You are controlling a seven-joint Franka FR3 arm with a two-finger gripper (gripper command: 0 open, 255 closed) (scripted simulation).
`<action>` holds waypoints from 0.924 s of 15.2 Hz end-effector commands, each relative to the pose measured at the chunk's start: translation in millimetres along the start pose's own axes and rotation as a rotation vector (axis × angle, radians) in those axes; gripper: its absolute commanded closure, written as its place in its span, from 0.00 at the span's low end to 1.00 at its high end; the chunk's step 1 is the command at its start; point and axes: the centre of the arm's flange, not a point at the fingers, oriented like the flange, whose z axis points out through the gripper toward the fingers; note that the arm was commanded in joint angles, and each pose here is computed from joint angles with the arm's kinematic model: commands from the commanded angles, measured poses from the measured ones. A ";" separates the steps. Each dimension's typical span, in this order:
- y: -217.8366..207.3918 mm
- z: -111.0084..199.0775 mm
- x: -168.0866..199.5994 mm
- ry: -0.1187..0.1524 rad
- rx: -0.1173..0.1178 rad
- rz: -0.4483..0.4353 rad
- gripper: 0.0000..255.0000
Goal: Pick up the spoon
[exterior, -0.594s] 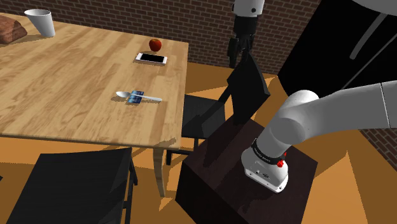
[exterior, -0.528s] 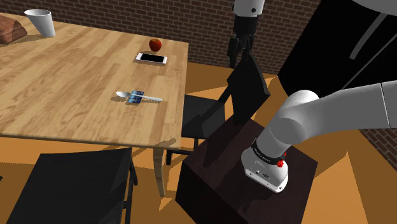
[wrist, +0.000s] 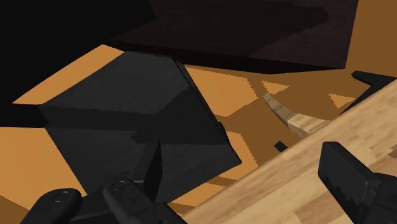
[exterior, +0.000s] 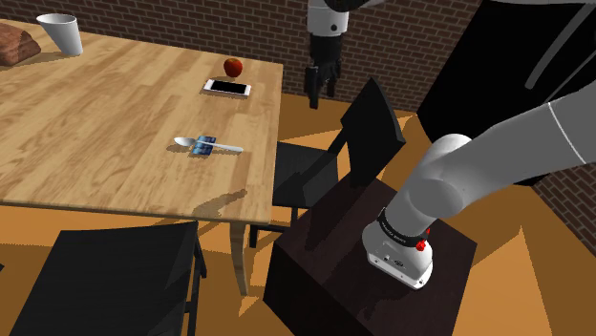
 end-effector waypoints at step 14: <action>-112.7 50.7 164.6 0.000 -0.118 -0.219 0.00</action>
